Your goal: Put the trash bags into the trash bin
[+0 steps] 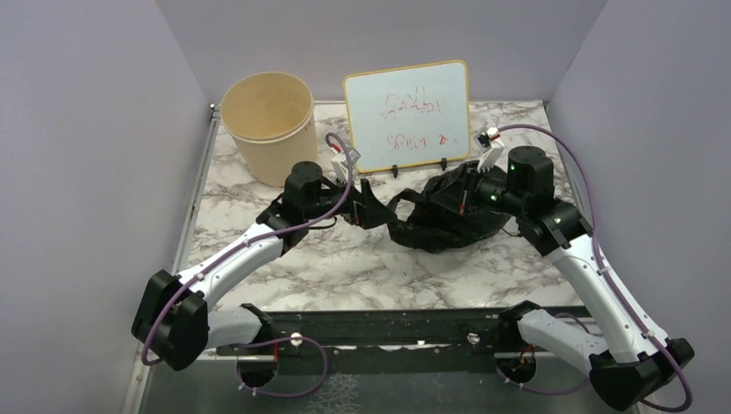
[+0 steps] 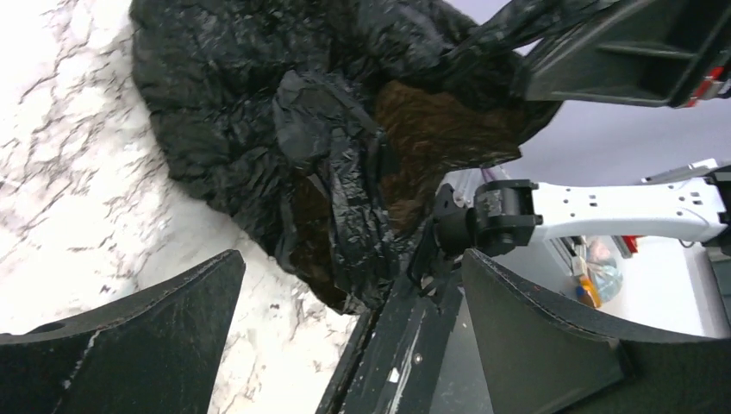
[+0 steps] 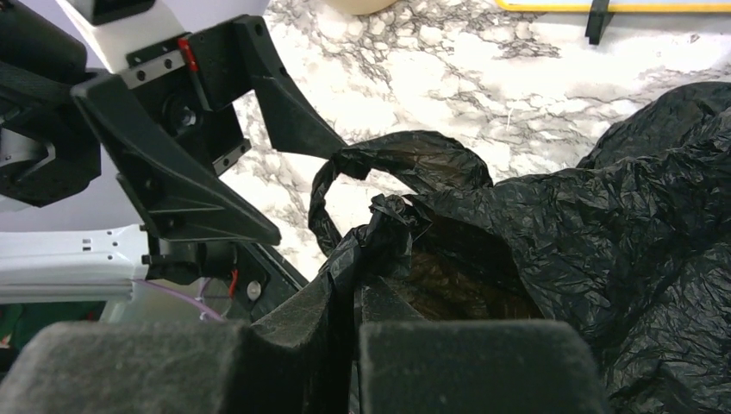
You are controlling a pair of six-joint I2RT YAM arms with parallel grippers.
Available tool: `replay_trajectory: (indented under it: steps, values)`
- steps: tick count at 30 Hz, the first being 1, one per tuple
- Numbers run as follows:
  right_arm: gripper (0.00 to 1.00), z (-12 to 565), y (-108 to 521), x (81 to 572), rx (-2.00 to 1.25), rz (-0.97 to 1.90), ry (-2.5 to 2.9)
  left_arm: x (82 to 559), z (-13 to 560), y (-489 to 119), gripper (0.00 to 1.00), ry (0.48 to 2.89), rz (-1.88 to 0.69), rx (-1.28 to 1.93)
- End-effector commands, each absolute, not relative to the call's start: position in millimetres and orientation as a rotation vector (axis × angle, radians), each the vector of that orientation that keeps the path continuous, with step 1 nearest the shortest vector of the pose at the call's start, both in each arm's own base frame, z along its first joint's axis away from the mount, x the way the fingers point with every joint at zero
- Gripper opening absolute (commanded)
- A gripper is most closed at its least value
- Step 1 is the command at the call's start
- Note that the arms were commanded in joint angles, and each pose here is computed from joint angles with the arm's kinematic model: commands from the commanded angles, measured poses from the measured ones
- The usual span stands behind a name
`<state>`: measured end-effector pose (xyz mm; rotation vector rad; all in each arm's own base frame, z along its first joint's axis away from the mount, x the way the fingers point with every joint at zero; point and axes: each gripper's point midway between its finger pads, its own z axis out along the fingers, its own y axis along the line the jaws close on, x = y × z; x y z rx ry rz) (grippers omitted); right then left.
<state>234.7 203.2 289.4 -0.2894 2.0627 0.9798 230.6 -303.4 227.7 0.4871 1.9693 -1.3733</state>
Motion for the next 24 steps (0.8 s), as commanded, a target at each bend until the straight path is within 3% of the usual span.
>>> replay_trajectory:
  steps: [1, 4, 13, 16, 18, 20, 22, 24]
  values:
    - [0.09, 279.1, 202.0, 229.3, -0.273, 0.990, 2.106, 224.3, 257.8, -313.2, 0.95, 1.833, -1.480, 0.560]
    - [0.09, 277.3, 204.1, 228.5, -0.272, 1.006, 2.108, 222.7, 253.0, -316.7, 0.83, 1.861, -1.505, 0.580]
    - [0.10, 289.5, 211.7, 231.7, -0.231, 1.078, 2.064, 225.4, 240.0, -324.0, 0.70, 1.923, -1.527, 0.518]
    - [0.11, 282.7, 212.0, 228.7, -0.241, 1.081, 2.095, 230.4, 244.0, -332.3, 0.56, 1.921, -1.535, 0.455]
    - [0.11, 278.8, 210.4, 226.8, -0.236, 1.073, 2.118, 225.2, 248.9, -340.9, 0.41, 1.895, -1.569, 0.496]
    - [0.13, 279.7, 209.3, 224.1, -0.251, 1.066, 2.132, 220.1, 250.8, -346.2, 0.31, 1.887, -1.592, 0.539]
    - [0.17, 282.8, 209.1, 220.6, -0.289, 1.063, 2.140, 219.5, 253.4, -346.1, 0.17, 1.879, -1.594, 0.542]
    - [0.28, 285.9, 208.5, 218.1, -0.328, 1.053, 2.145, 220.8, 259.1, -343.9, 0.08, 1.857, -1.576, 0.534]
